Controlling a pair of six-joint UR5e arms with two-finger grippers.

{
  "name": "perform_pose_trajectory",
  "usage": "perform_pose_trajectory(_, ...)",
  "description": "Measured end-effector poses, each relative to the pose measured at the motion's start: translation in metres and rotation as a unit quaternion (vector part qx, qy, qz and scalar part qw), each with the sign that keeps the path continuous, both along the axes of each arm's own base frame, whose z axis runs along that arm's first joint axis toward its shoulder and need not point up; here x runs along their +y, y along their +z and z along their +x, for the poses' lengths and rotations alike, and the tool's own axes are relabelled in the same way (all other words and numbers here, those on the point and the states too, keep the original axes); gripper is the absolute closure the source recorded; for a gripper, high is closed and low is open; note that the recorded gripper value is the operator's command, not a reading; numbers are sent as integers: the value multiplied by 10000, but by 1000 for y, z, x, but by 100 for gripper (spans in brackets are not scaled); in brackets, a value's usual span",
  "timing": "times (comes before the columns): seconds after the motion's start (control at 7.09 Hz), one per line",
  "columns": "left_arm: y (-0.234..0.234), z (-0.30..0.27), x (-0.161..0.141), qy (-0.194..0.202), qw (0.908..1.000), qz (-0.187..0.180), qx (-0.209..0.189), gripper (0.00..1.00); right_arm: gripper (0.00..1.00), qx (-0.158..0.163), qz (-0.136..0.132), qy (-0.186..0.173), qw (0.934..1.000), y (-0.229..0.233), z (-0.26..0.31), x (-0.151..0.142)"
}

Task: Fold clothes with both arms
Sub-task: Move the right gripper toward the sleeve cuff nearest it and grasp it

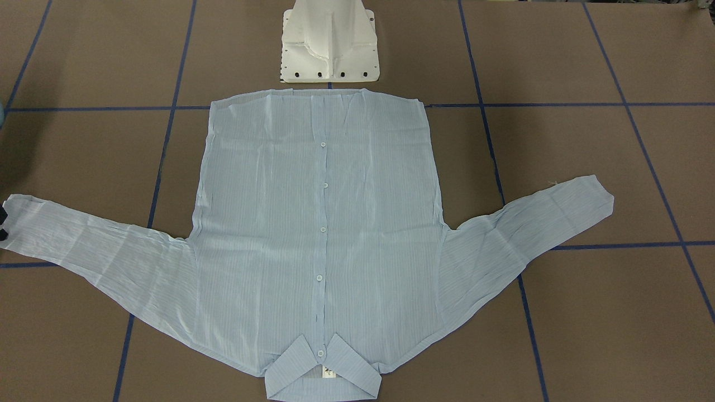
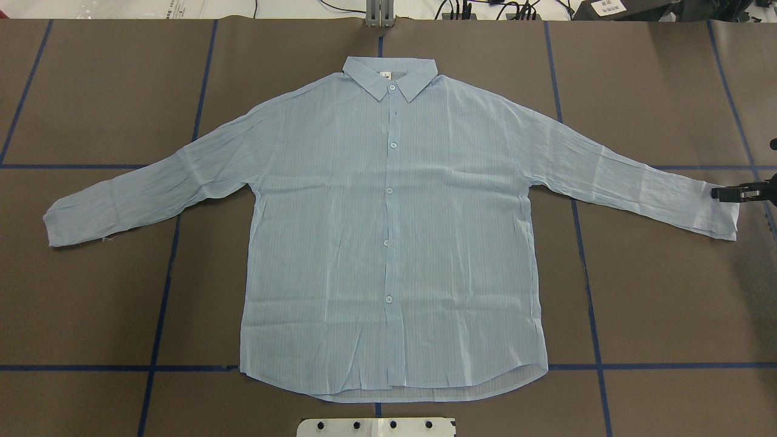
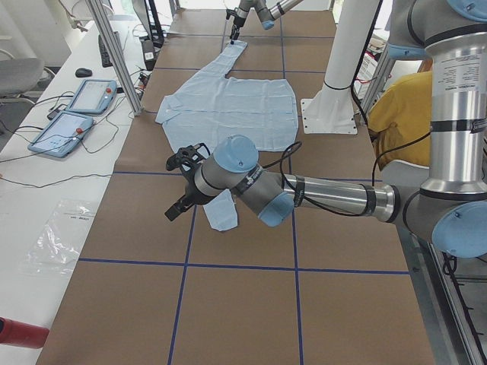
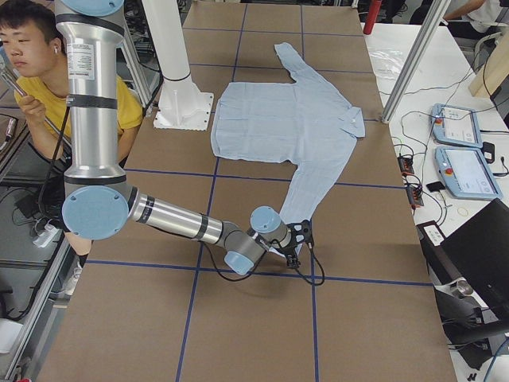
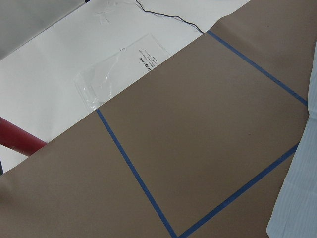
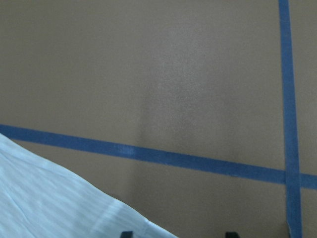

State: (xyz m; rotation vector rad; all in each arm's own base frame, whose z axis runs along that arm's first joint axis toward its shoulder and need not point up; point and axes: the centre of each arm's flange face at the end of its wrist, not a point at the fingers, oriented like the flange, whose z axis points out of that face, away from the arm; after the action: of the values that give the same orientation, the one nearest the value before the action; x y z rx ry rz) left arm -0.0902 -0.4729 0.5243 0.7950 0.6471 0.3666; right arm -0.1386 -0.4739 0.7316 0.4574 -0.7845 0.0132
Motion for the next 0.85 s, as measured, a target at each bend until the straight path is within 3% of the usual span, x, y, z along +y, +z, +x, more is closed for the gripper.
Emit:
perform_pose_trajectory(0.56,2,0,2,-1,10000,-2,1,0,65,-83,120,-29,9999,-14,-2,-3)
perform_pose_trajectory(0.7,2,0,2,-1,10000,-2,1,0,69,-93,140,-29,9999,-16,-2,-3)
perform_pose_trajectory(0.85,2,0,2,-1,10000,0,1,0,86,-104,160,-29,9998,-19,-2,-4)
